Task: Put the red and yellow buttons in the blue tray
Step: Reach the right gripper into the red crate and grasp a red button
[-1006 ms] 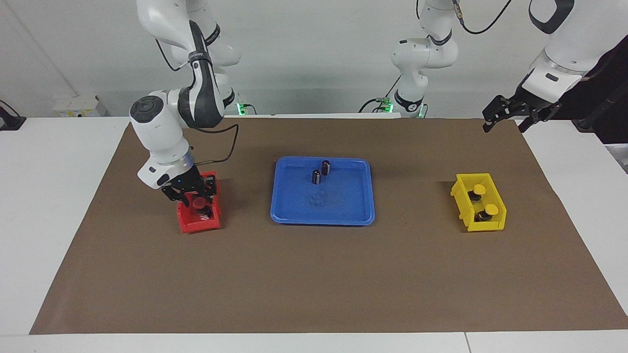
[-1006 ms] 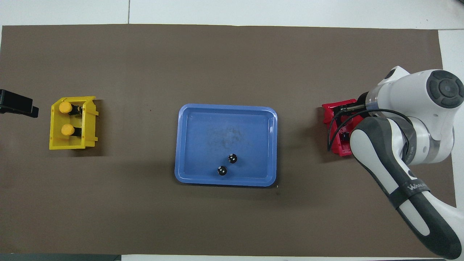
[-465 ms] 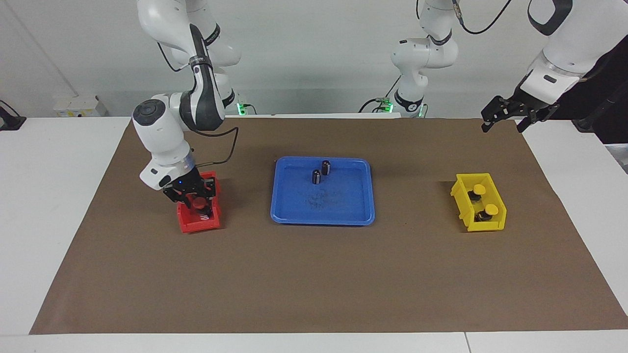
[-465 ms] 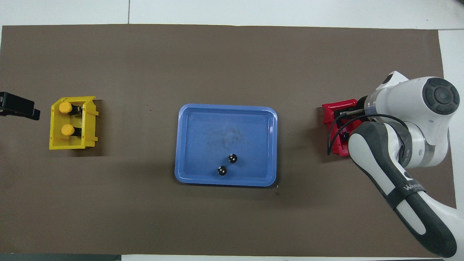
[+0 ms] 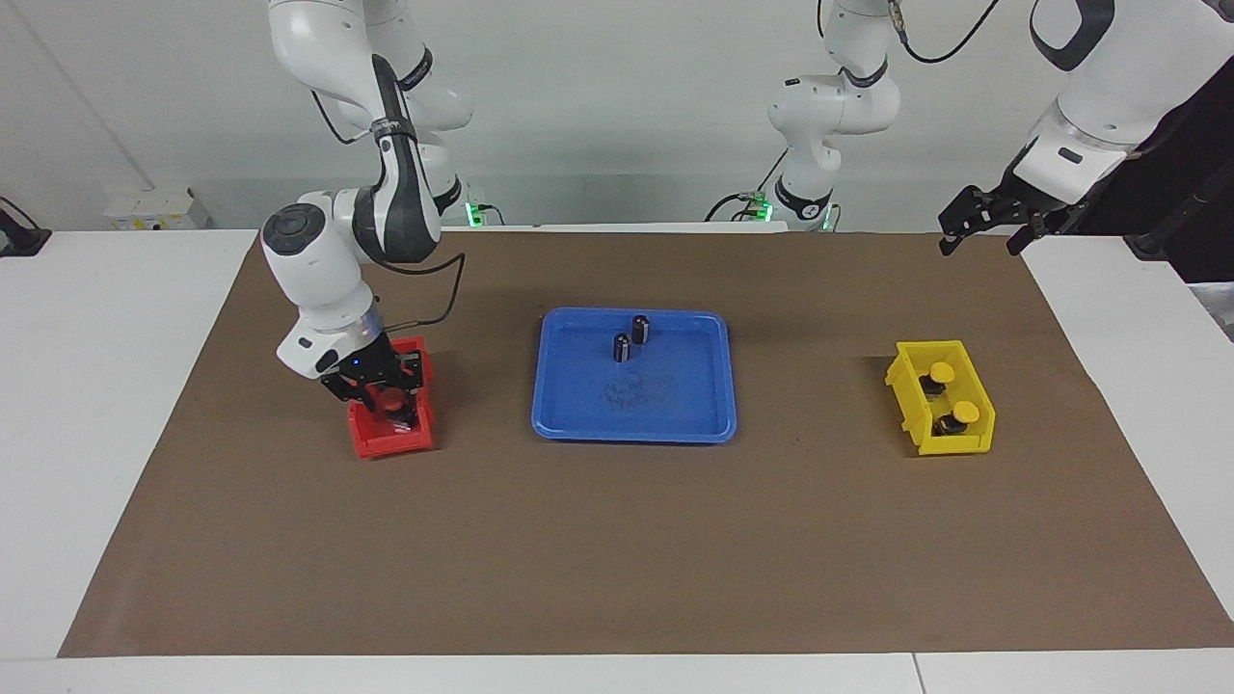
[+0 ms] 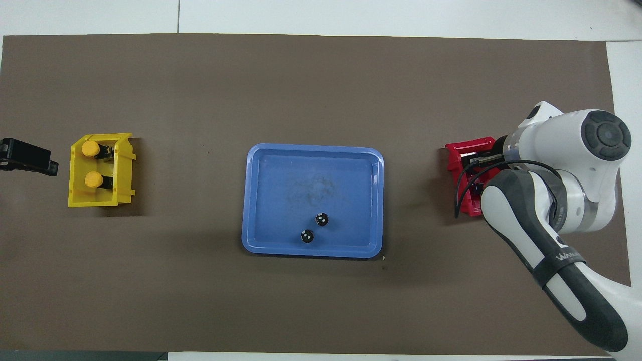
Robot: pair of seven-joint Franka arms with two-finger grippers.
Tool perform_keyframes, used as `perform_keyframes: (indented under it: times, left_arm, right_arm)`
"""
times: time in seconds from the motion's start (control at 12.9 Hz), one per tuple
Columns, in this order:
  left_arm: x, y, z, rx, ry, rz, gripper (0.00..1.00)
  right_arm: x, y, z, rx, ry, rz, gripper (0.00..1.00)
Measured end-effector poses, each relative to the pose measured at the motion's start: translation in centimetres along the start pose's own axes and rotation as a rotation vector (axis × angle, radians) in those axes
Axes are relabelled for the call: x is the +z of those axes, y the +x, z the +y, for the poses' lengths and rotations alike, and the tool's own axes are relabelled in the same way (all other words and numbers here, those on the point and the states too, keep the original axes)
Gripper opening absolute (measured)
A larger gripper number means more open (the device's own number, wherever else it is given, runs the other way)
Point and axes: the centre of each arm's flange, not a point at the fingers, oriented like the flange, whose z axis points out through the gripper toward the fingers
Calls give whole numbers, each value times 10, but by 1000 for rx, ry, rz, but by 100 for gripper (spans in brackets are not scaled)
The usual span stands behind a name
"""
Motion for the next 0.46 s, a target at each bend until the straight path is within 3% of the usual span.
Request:
perform_keyframes:
  times: [0.08,0.15,0.23,0.31,0.46]
  left_arm:
    - [0,0,0,0,0,0,100]
    - [0,0,0,-2,0,-1,100]
    - [0,0,0,-4,0,-1,100]
    - [0,0,0,-5,0,0,100]
    - [0,0,0,-5,0,0,100]
  right_arm:
    - [3,-2,0,0,-1,3,61]
    - [4,-3,0,-2,-1,3,54]
    - [5,-3,0,-8,-1,2,54]
    - [5,-3,0,-13,-1,2,45]
    - [4,-4,2,-12,0,-8,41]
